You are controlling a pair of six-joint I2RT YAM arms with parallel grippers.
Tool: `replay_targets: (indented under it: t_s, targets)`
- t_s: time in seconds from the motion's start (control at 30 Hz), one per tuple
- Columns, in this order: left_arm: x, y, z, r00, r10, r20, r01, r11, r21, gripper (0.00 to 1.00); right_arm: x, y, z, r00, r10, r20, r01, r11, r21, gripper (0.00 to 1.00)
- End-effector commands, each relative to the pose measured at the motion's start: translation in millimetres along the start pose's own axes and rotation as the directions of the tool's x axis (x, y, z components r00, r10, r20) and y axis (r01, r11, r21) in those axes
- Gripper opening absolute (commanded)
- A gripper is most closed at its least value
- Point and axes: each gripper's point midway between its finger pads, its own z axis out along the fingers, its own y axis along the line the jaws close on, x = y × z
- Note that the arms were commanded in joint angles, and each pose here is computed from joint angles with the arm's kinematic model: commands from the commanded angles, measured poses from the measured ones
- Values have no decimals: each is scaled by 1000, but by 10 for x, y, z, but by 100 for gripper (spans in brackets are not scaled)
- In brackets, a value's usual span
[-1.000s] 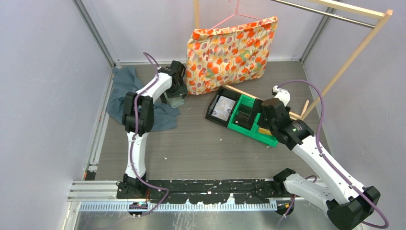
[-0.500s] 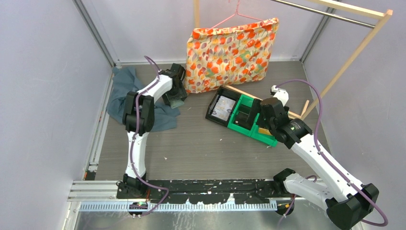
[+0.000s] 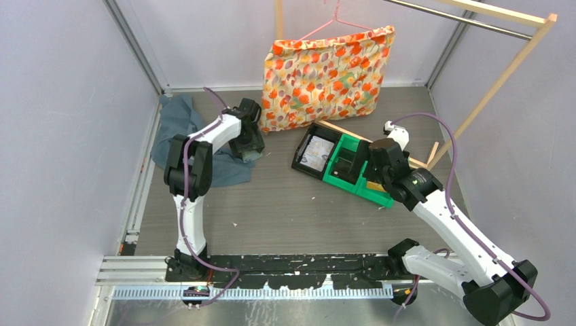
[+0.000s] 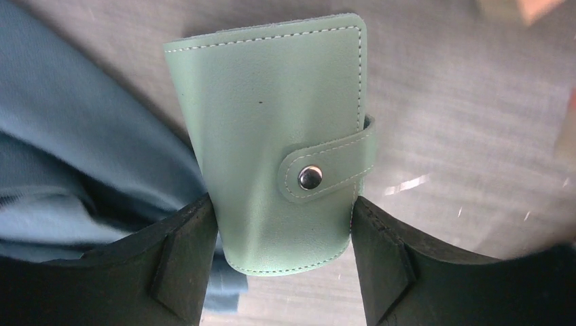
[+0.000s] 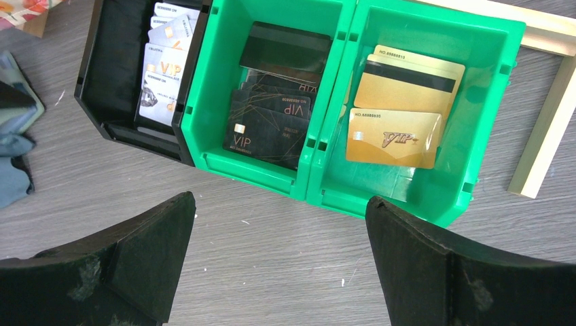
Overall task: Take the credit cards out of the card holder
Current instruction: Move the card holder to the center of the board.
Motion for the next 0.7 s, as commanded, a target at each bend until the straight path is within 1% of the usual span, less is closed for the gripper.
replay_targets:
  t_s: [0.0, 0.13, 0.27, 0.3, 0.37, 0.43, 0.5, 0.57, 0.67]
  targets:
    - [262, -124, -442, 996, 85, 18, -86, 994, 60, 69, -61, 75, -9, 999, 31, 27, -31, 999, -30, 100]
    - [721, -70, -587, 986, 163, -19, -162, 986, 35, 70, -37, 78, 3, 999, 34, 21, -33, 999, -33, 100]
    - [1212, -59, -714, 982, 182, -59, -179, 982, 57, 71, -13, 80, 12, 999, 29, 14, -28, 999, -35, 100]
    - [1336, -66, -743, 980, 185, -68, -180, 981, 69, 73, -6, 89, 17, 1000, 29, 10, -28, 999, -40, 100]
    - [1528, -97, -816, 978, 190, -85, -181, 979, 98, 79, 13, 119, 23, 1000, 28, 1, -28, 998, -53, 100]
    - [1591, -80, -909, 978, 190, -90, -180, 978, 107, 84, 45, 172, 28, 1000, 27, -17, -28, 996, -81, 100]
    - [1529, -46, -1059, 980, 188, -67, -180, 978, 108, 86, 98, 271, 35, 999, 29, -40, -34, 991, -132, 100]
    - [1424, -1, -1280, 981, 192, -20, -188, 975, 121, 87, 178, 387, 54, 997, 42, -66, -53, 983, -173, 100]
    - [1259, 87, -1540, 984, 171, 42, -175, 974, 147, 86, 305, 495, 118, 995, 31, -97, -46, 986, -158, 99]
